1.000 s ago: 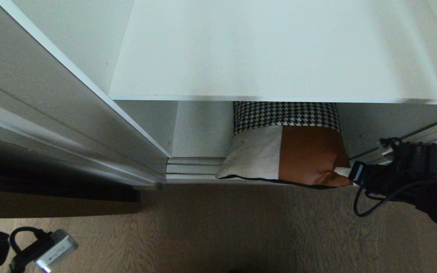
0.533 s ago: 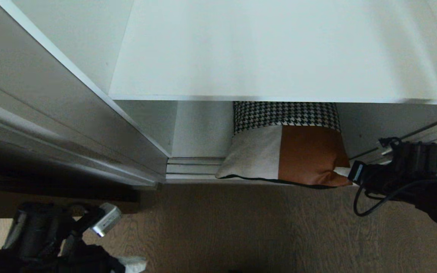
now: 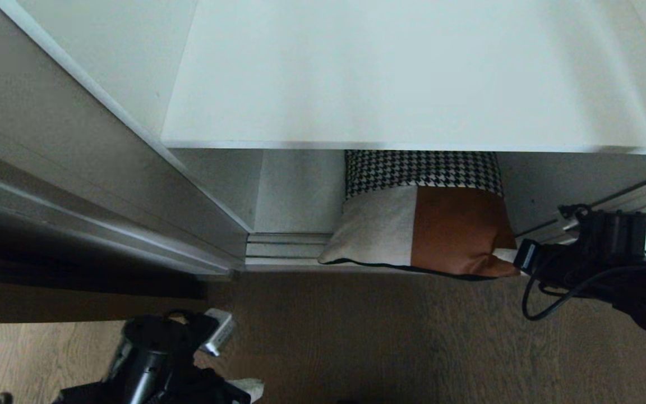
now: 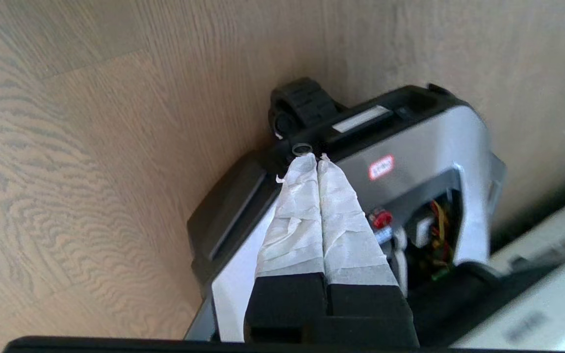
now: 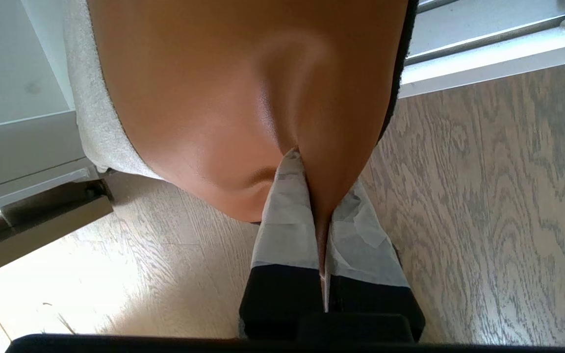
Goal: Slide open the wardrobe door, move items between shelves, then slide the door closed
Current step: Place the pillow on the higher shelf
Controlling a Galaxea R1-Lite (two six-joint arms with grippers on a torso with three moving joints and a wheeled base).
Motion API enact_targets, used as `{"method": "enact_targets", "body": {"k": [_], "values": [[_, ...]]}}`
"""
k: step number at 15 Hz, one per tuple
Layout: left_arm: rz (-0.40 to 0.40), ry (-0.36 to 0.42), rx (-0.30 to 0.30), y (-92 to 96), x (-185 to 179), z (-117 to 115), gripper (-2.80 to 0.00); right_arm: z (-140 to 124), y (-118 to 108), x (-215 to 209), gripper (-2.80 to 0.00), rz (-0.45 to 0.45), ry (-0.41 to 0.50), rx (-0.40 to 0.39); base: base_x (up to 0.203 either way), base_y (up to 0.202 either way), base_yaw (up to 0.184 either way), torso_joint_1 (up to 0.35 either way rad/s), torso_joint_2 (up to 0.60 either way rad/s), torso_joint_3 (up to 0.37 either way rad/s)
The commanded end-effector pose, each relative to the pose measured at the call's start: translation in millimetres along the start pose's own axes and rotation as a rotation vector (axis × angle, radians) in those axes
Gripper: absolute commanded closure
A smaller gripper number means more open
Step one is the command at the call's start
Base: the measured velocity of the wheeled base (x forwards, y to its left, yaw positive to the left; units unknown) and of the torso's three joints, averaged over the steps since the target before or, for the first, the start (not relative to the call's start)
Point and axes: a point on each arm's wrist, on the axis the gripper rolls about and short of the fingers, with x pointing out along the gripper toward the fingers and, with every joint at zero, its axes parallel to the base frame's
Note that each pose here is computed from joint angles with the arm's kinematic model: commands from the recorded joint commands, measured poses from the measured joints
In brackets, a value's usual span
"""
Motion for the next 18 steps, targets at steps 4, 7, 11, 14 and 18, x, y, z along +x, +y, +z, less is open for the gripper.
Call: {"method": "enact_targets", "body": {"k": [4,7,11,14,18], "values": [[0.057,0.041,0.044,-5.9,64.0,-42.6,0.00,0.3,1.0,-2.9,0.00,0.001,0.010,0.005,0.000,0.000,0.000,0.000,0.00,0.000],[0.066,0.001,0.044,-2.8,75.8,-63.4,0.00,0.7,3.0,-4.7,0.00,0.016,0.018,0.005,0.000,0.000,0.000,0.000,0.00,0.000],[0.063,-0.020,-0.007,-3.5,76.7,-63.3,0.00,5.3,10.1,-13.0,0.00,0.024,0.020,0.002,0.000,0.000,0.000,0.000,0.00,0.000],[0.059,-0.031,-0.024,-4.4,74.8,-61.3,0.00,14.6,19.5,-24.2,0.00,0.041,0.000,-0.008,0.000,0.000,0.000,0.000,0.00,0.000],[0.050,-0.065,-0.029,-6.3,72.2,-54.7,0.00,23.3,26.9,-32.5,0.00,0.050,0.007,-0.006,0.000,0.000,0.000,0.000,0.00,0.000]]}}
